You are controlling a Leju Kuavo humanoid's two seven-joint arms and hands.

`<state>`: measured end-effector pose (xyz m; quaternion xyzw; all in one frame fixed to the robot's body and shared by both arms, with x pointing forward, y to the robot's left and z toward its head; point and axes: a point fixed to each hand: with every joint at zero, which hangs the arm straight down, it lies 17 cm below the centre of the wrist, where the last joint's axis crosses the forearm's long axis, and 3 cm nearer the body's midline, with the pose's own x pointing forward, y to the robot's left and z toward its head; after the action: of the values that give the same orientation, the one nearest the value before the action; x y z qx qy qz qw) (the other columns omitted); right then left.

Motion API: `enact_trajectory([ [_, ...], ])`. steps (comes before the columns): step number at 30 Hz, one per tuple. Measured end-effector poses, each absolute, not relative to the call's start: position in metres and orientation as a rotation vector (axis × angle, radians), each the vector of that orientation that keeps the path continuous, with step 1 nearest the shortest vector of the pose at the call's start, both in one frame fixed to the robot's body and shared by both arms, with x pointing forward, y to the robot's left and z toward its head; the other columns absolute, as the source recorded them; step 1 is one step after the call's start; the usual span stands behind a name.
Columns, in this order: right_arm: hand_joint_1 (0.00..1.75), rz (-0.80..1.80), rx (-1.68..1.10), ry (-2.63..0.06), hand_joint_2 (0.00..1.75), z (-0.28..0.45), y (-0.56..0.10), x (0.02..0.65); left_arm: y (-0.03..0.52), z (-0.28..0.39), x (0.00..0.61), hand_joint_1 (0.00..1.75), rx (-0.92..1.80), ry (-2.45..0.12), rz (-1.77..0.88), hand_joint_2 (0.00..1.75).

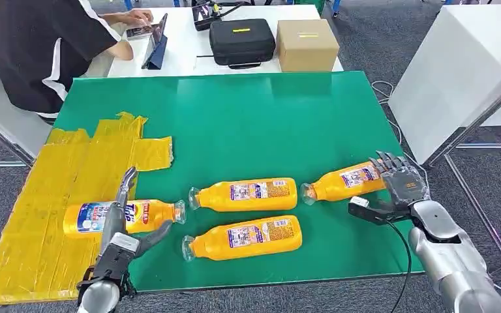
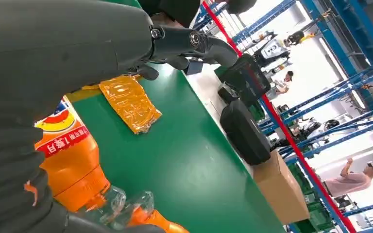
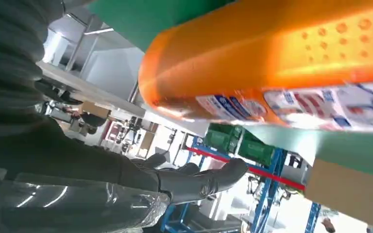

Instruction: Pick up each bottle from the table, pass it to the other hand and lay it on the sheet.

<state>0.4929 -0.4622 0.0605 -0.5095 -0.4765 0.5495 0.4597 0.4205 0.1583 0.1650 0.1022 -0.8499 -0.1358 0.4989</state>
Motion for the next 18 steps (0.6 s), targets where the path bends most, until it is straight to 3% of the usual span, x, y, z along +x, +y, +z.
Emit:
enact_trajectory([
  [18,0.00,1.337,-0.963,-1.027,1.75,0.022,-0.479,0.500,0.146,0.151,0.428,0.00,0.193,-2.028,-0.344,1.75],
])
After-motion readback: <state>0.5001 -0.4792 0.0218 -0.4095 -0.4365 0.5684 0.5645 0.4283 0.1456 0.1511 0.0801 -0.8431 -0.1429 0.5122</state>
